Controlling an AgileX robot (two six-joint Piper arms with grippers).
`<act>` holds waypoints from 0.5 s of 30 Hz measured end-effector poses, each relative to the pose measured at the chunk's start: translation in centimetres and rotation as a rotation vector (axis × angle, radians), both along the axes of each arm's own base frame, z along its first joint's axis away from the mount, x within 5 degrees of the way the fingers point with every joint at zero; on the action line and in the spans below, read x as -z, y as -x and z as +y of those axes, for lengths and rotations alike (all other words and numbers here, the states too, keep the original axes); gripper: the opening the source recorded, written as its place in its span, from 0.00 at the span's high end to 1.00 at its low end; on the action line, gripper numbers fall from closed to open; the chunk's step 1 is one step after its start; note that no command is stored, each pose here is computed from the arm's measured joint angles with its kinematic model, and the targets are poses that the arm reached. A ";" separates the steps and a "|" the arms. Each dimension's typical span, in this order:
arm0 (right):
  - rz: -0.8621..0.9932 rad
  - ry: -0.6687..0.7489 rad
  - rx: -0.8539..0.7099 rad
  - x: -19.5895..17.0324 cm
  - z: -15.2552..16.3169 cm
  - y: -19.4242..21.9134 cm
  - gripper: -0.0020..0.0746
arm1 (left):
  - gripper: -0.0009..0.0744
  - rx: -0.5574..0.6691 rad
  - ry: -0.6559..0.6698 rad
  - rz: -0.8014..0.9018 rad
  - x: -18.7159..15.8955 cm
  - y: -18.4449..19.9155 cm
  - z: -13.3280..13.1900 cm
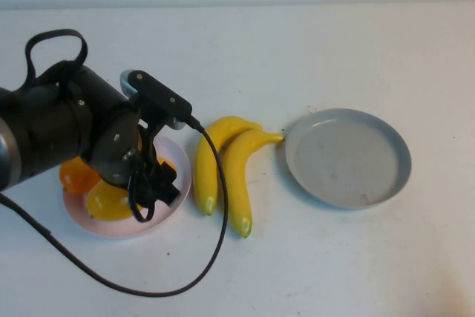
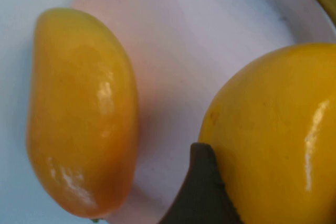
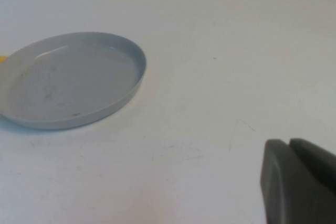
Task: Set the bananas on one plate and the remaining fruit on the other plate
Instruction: Put one type of fruit in the left plate
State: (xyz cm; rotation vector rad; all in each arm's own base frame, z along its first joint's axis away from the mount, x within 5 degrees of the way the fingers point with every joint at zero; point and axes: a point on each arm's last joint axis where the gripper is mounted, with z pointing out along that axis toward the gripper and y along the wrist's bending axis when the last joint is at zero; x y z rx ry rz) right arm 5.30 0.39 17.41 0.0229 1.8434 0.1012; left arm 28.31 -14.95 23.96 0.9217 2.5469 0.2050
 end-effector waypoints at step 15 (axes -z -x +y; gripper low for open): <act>0.000 0.000 0.000 0.0 0.0 0.0 1.00 | 0.33 -0.139 0.001 0.053 2.7 -2.1 1.9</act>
